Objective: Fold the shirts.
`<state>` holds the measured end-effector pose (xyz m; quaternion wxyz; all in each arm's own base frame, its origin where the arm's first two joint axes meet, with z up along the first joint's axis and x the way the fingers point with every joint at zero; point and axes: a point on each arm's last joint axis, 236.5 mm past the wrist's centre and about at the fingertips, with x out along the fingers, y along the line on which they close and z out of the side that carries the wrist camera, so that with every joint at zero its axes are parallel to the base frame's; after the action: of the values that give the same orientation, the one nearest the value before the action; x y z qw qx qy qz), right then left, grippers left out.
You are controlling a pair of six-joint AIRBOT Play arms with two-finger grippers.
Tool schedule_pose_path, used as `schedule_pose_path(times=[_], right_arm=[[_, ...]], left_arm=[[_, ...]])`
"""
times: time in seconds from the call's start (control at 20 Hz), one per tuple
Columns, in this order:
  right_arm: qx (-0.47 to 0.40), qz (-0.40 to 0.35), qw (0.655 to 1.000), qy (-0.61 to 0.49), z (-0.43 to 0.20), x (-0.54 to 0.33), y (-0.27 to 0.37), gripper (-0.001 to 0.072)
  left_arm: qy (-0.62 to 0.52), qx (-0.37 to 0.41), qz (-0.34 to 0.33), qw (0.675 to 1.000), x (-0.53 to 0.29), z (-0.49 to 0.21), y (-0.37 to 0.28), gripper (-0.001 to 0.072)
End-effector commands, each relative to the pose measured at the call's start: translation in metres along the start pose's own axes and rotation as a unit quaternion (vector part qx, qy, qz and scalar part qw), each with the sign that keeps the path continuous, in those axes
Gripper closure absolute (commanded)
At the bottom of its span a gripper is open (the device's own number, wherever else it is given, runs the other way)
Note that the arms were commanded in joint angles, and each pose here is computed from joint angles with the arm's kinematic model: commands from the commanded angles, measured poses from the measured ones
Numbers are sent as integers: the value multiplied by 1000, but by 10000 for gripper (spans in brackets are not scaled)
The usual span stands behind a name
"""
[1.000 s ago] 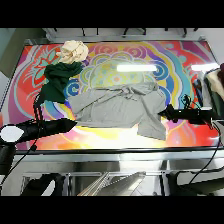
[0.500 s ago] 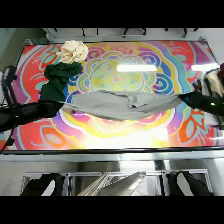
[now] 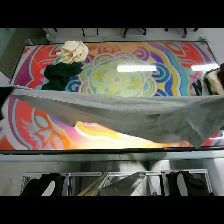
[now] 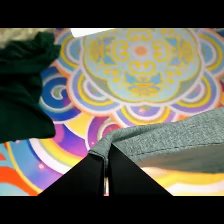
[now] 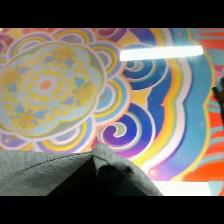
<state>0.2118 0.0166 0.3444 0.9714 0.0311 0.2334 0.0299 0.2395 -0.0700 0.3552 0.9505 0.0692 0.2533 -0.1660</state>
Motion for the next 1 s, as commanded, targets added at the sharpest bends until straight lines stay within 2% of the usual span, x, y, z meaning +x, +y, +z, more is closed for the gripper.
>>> schedule_pose_path(times=[0.0, 0.15, 0.3, 0.4, 0.5, 0.6, 0.7, 0.95], right_arm=[[-41, -77, 995, -47, 40, -61, -15, 695], [-61, -84, 989, -107, 88, -85, -12, 695], [-58, -82, 990, -101, 104, -69, -18, 696], [-48, -77, 994, -57, 95, -41, -28, 695], [-33, -84, 996, -8, 82, -4, -47, 695], [-11, -80, 994, 68, 53, 46, -66, 695], [29, -69, 986, 149, 11, 99, -80, 695], [70, -49, 981, 175, -45, 226, -101, 694]], left_arm=[[-72, 39, 62, 995, -70, 37, 14, 698], [-131, 31, 86, 987, -114, 72, 26, 698], [-123, 40, 69, 989, -102, 86, 22, 698], [-49, 54, 89, 993, -57, 66, 27, 698], [68, 87, 120, 987, 6, 19, 33, 697], [174, 113, 114, 971, 70, -38, 27, 698], [215, 122, 83, 965, 132, -75, 22, 698], [261, 9, 1, 965, 254, -128, 46, 698]])
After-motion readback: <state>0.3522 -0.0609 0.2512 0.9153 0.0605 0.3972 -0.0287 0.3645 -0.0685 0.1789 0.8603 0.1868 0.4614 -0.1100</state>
